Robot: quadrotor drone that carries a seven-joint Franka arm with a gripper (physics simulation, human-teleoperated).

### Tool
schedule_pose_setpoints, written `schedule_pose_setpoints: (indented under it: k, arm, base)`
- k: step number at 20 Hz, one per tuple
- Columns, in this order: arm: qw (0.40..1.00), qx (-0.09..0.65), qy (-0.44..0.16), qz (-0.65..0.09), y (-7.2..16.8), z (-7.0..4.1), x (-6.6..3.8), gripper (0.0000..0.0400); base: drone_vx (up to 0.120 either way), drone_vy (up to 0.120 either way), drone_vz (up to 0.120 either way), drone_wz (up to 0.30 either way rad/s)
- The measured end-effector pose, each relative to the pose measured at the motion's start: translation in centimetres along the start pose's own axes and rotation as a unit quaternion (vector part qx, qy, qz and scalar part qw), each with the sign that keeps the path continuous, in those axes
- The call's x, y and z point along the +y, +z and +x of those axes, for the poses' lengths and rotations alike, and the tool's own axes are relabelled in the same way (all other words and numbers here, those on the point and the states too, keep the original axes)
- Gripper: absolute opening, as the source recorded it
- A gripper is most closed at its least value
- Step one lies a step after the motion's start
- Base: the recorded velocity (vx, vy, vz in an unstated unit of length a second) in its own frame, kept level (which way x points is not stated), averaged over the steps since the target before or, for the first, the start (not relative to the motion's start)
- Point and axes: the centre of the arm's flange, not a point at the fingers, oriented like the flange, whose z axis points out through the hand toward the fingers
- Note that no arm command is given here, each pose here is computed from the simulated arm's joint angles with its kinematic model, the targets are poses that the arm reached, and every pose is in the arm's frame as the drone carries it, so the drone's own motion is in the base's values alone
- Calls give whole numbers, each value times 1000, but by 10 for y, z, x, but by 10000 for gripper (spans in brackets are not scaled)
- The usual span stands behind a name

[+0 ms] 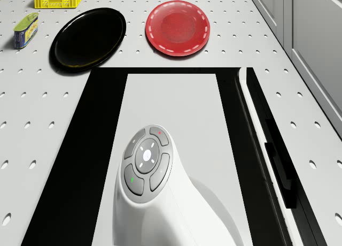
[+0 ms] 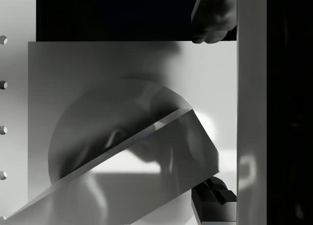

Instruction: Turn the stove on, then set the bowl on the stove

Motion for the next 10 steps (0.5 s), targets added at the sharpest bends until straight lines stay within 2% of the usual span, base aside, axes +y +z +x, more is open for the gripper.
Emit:
schedule_pose_setpoints:
  k: [5, 10]
  arm:
    - [1000, 0, 0, 0, 0, -9, -9, 400]
    - [1000, 0, 0, 0, 0, -25, -24, 400]
  base:
    - [0, 0, 0, 0]
    - [0, 0, 0, 0]
